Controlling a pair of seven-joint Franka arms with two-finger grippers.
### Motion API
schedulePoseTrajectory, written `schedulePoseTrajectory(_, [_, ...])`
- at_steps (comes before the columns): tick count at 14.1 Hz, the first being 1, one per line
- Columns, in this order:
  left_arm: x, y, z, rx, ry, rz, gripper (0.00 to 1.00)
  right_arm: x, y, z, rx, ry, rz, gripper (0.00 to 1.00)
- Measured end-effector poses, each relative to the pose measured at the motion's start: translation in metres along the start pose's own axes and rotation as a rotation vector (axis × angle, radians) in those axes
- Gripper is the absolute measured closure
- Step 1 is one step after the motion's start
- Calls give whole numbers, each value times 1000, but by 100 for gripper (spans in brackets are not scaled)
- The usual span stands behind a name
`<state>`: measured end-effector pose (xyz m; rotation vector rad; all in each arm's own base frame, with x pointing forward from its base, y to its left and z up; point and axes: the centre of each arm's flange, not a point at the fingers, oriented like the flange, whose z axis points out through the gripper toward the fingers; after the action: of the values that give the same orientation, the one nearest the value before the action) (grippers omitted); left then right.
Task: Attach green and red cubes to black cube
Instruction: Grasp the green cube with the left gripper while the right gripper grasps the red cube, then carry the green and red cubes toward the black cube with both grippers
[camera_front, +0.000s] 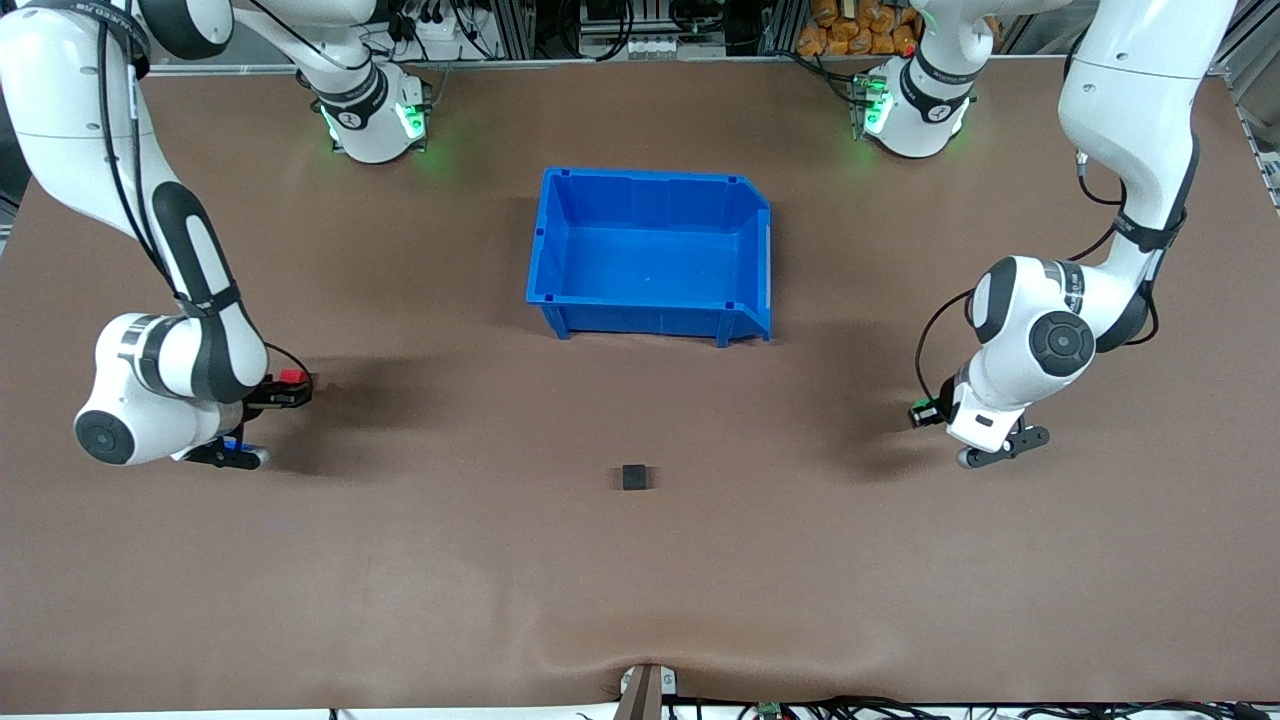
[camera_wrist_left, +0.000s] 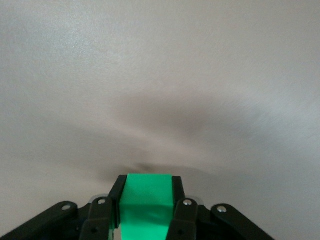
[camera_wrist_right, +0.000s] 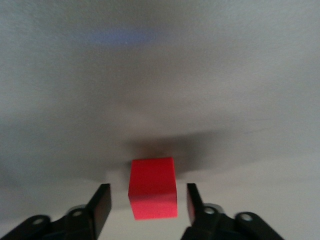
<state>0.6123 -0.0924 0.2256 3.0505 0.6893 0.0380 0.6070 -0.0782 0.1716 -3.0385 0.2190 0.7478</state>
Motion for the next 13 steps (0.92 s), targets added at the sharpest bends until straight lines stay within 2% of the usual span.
schedulePoseTrajectory(2, [0,23,-15,-32,23,-172,60,2,0,7,0,9,0,55])
schedulePoseTrajectory(3, [-1,34,-22,-46,32,-255,60,3,0,8,0,11,0,55])
schedulePoseTrajectory(4, [-3,44,-27,-59,37,-336,60,3,0,9,0,11,4,61])
schedulePoseTrajectory(7, [-16,78,-34,-87,38,-550,60,5,1,0,2,19,88,59])
schedulePoseTrajectory(9, [-32,107,-33,-100,27,-661,60,2,-6,-17,6,-26,210,59])
schedulePoseTrajectory(10, [-42,124,-30,-107,19,-730,60,-1,-17,-33,25,-58,273,59])
schedulePoseTrajectory(12, [-60,159,-25,-124,1,-872,60,-11,-55,-68,111,-119,399,60])
schedulePoseTrajectory(13, [-66,176,-23,-134,-7,-924,60,-15,-77,-85,147,-133,470,60])
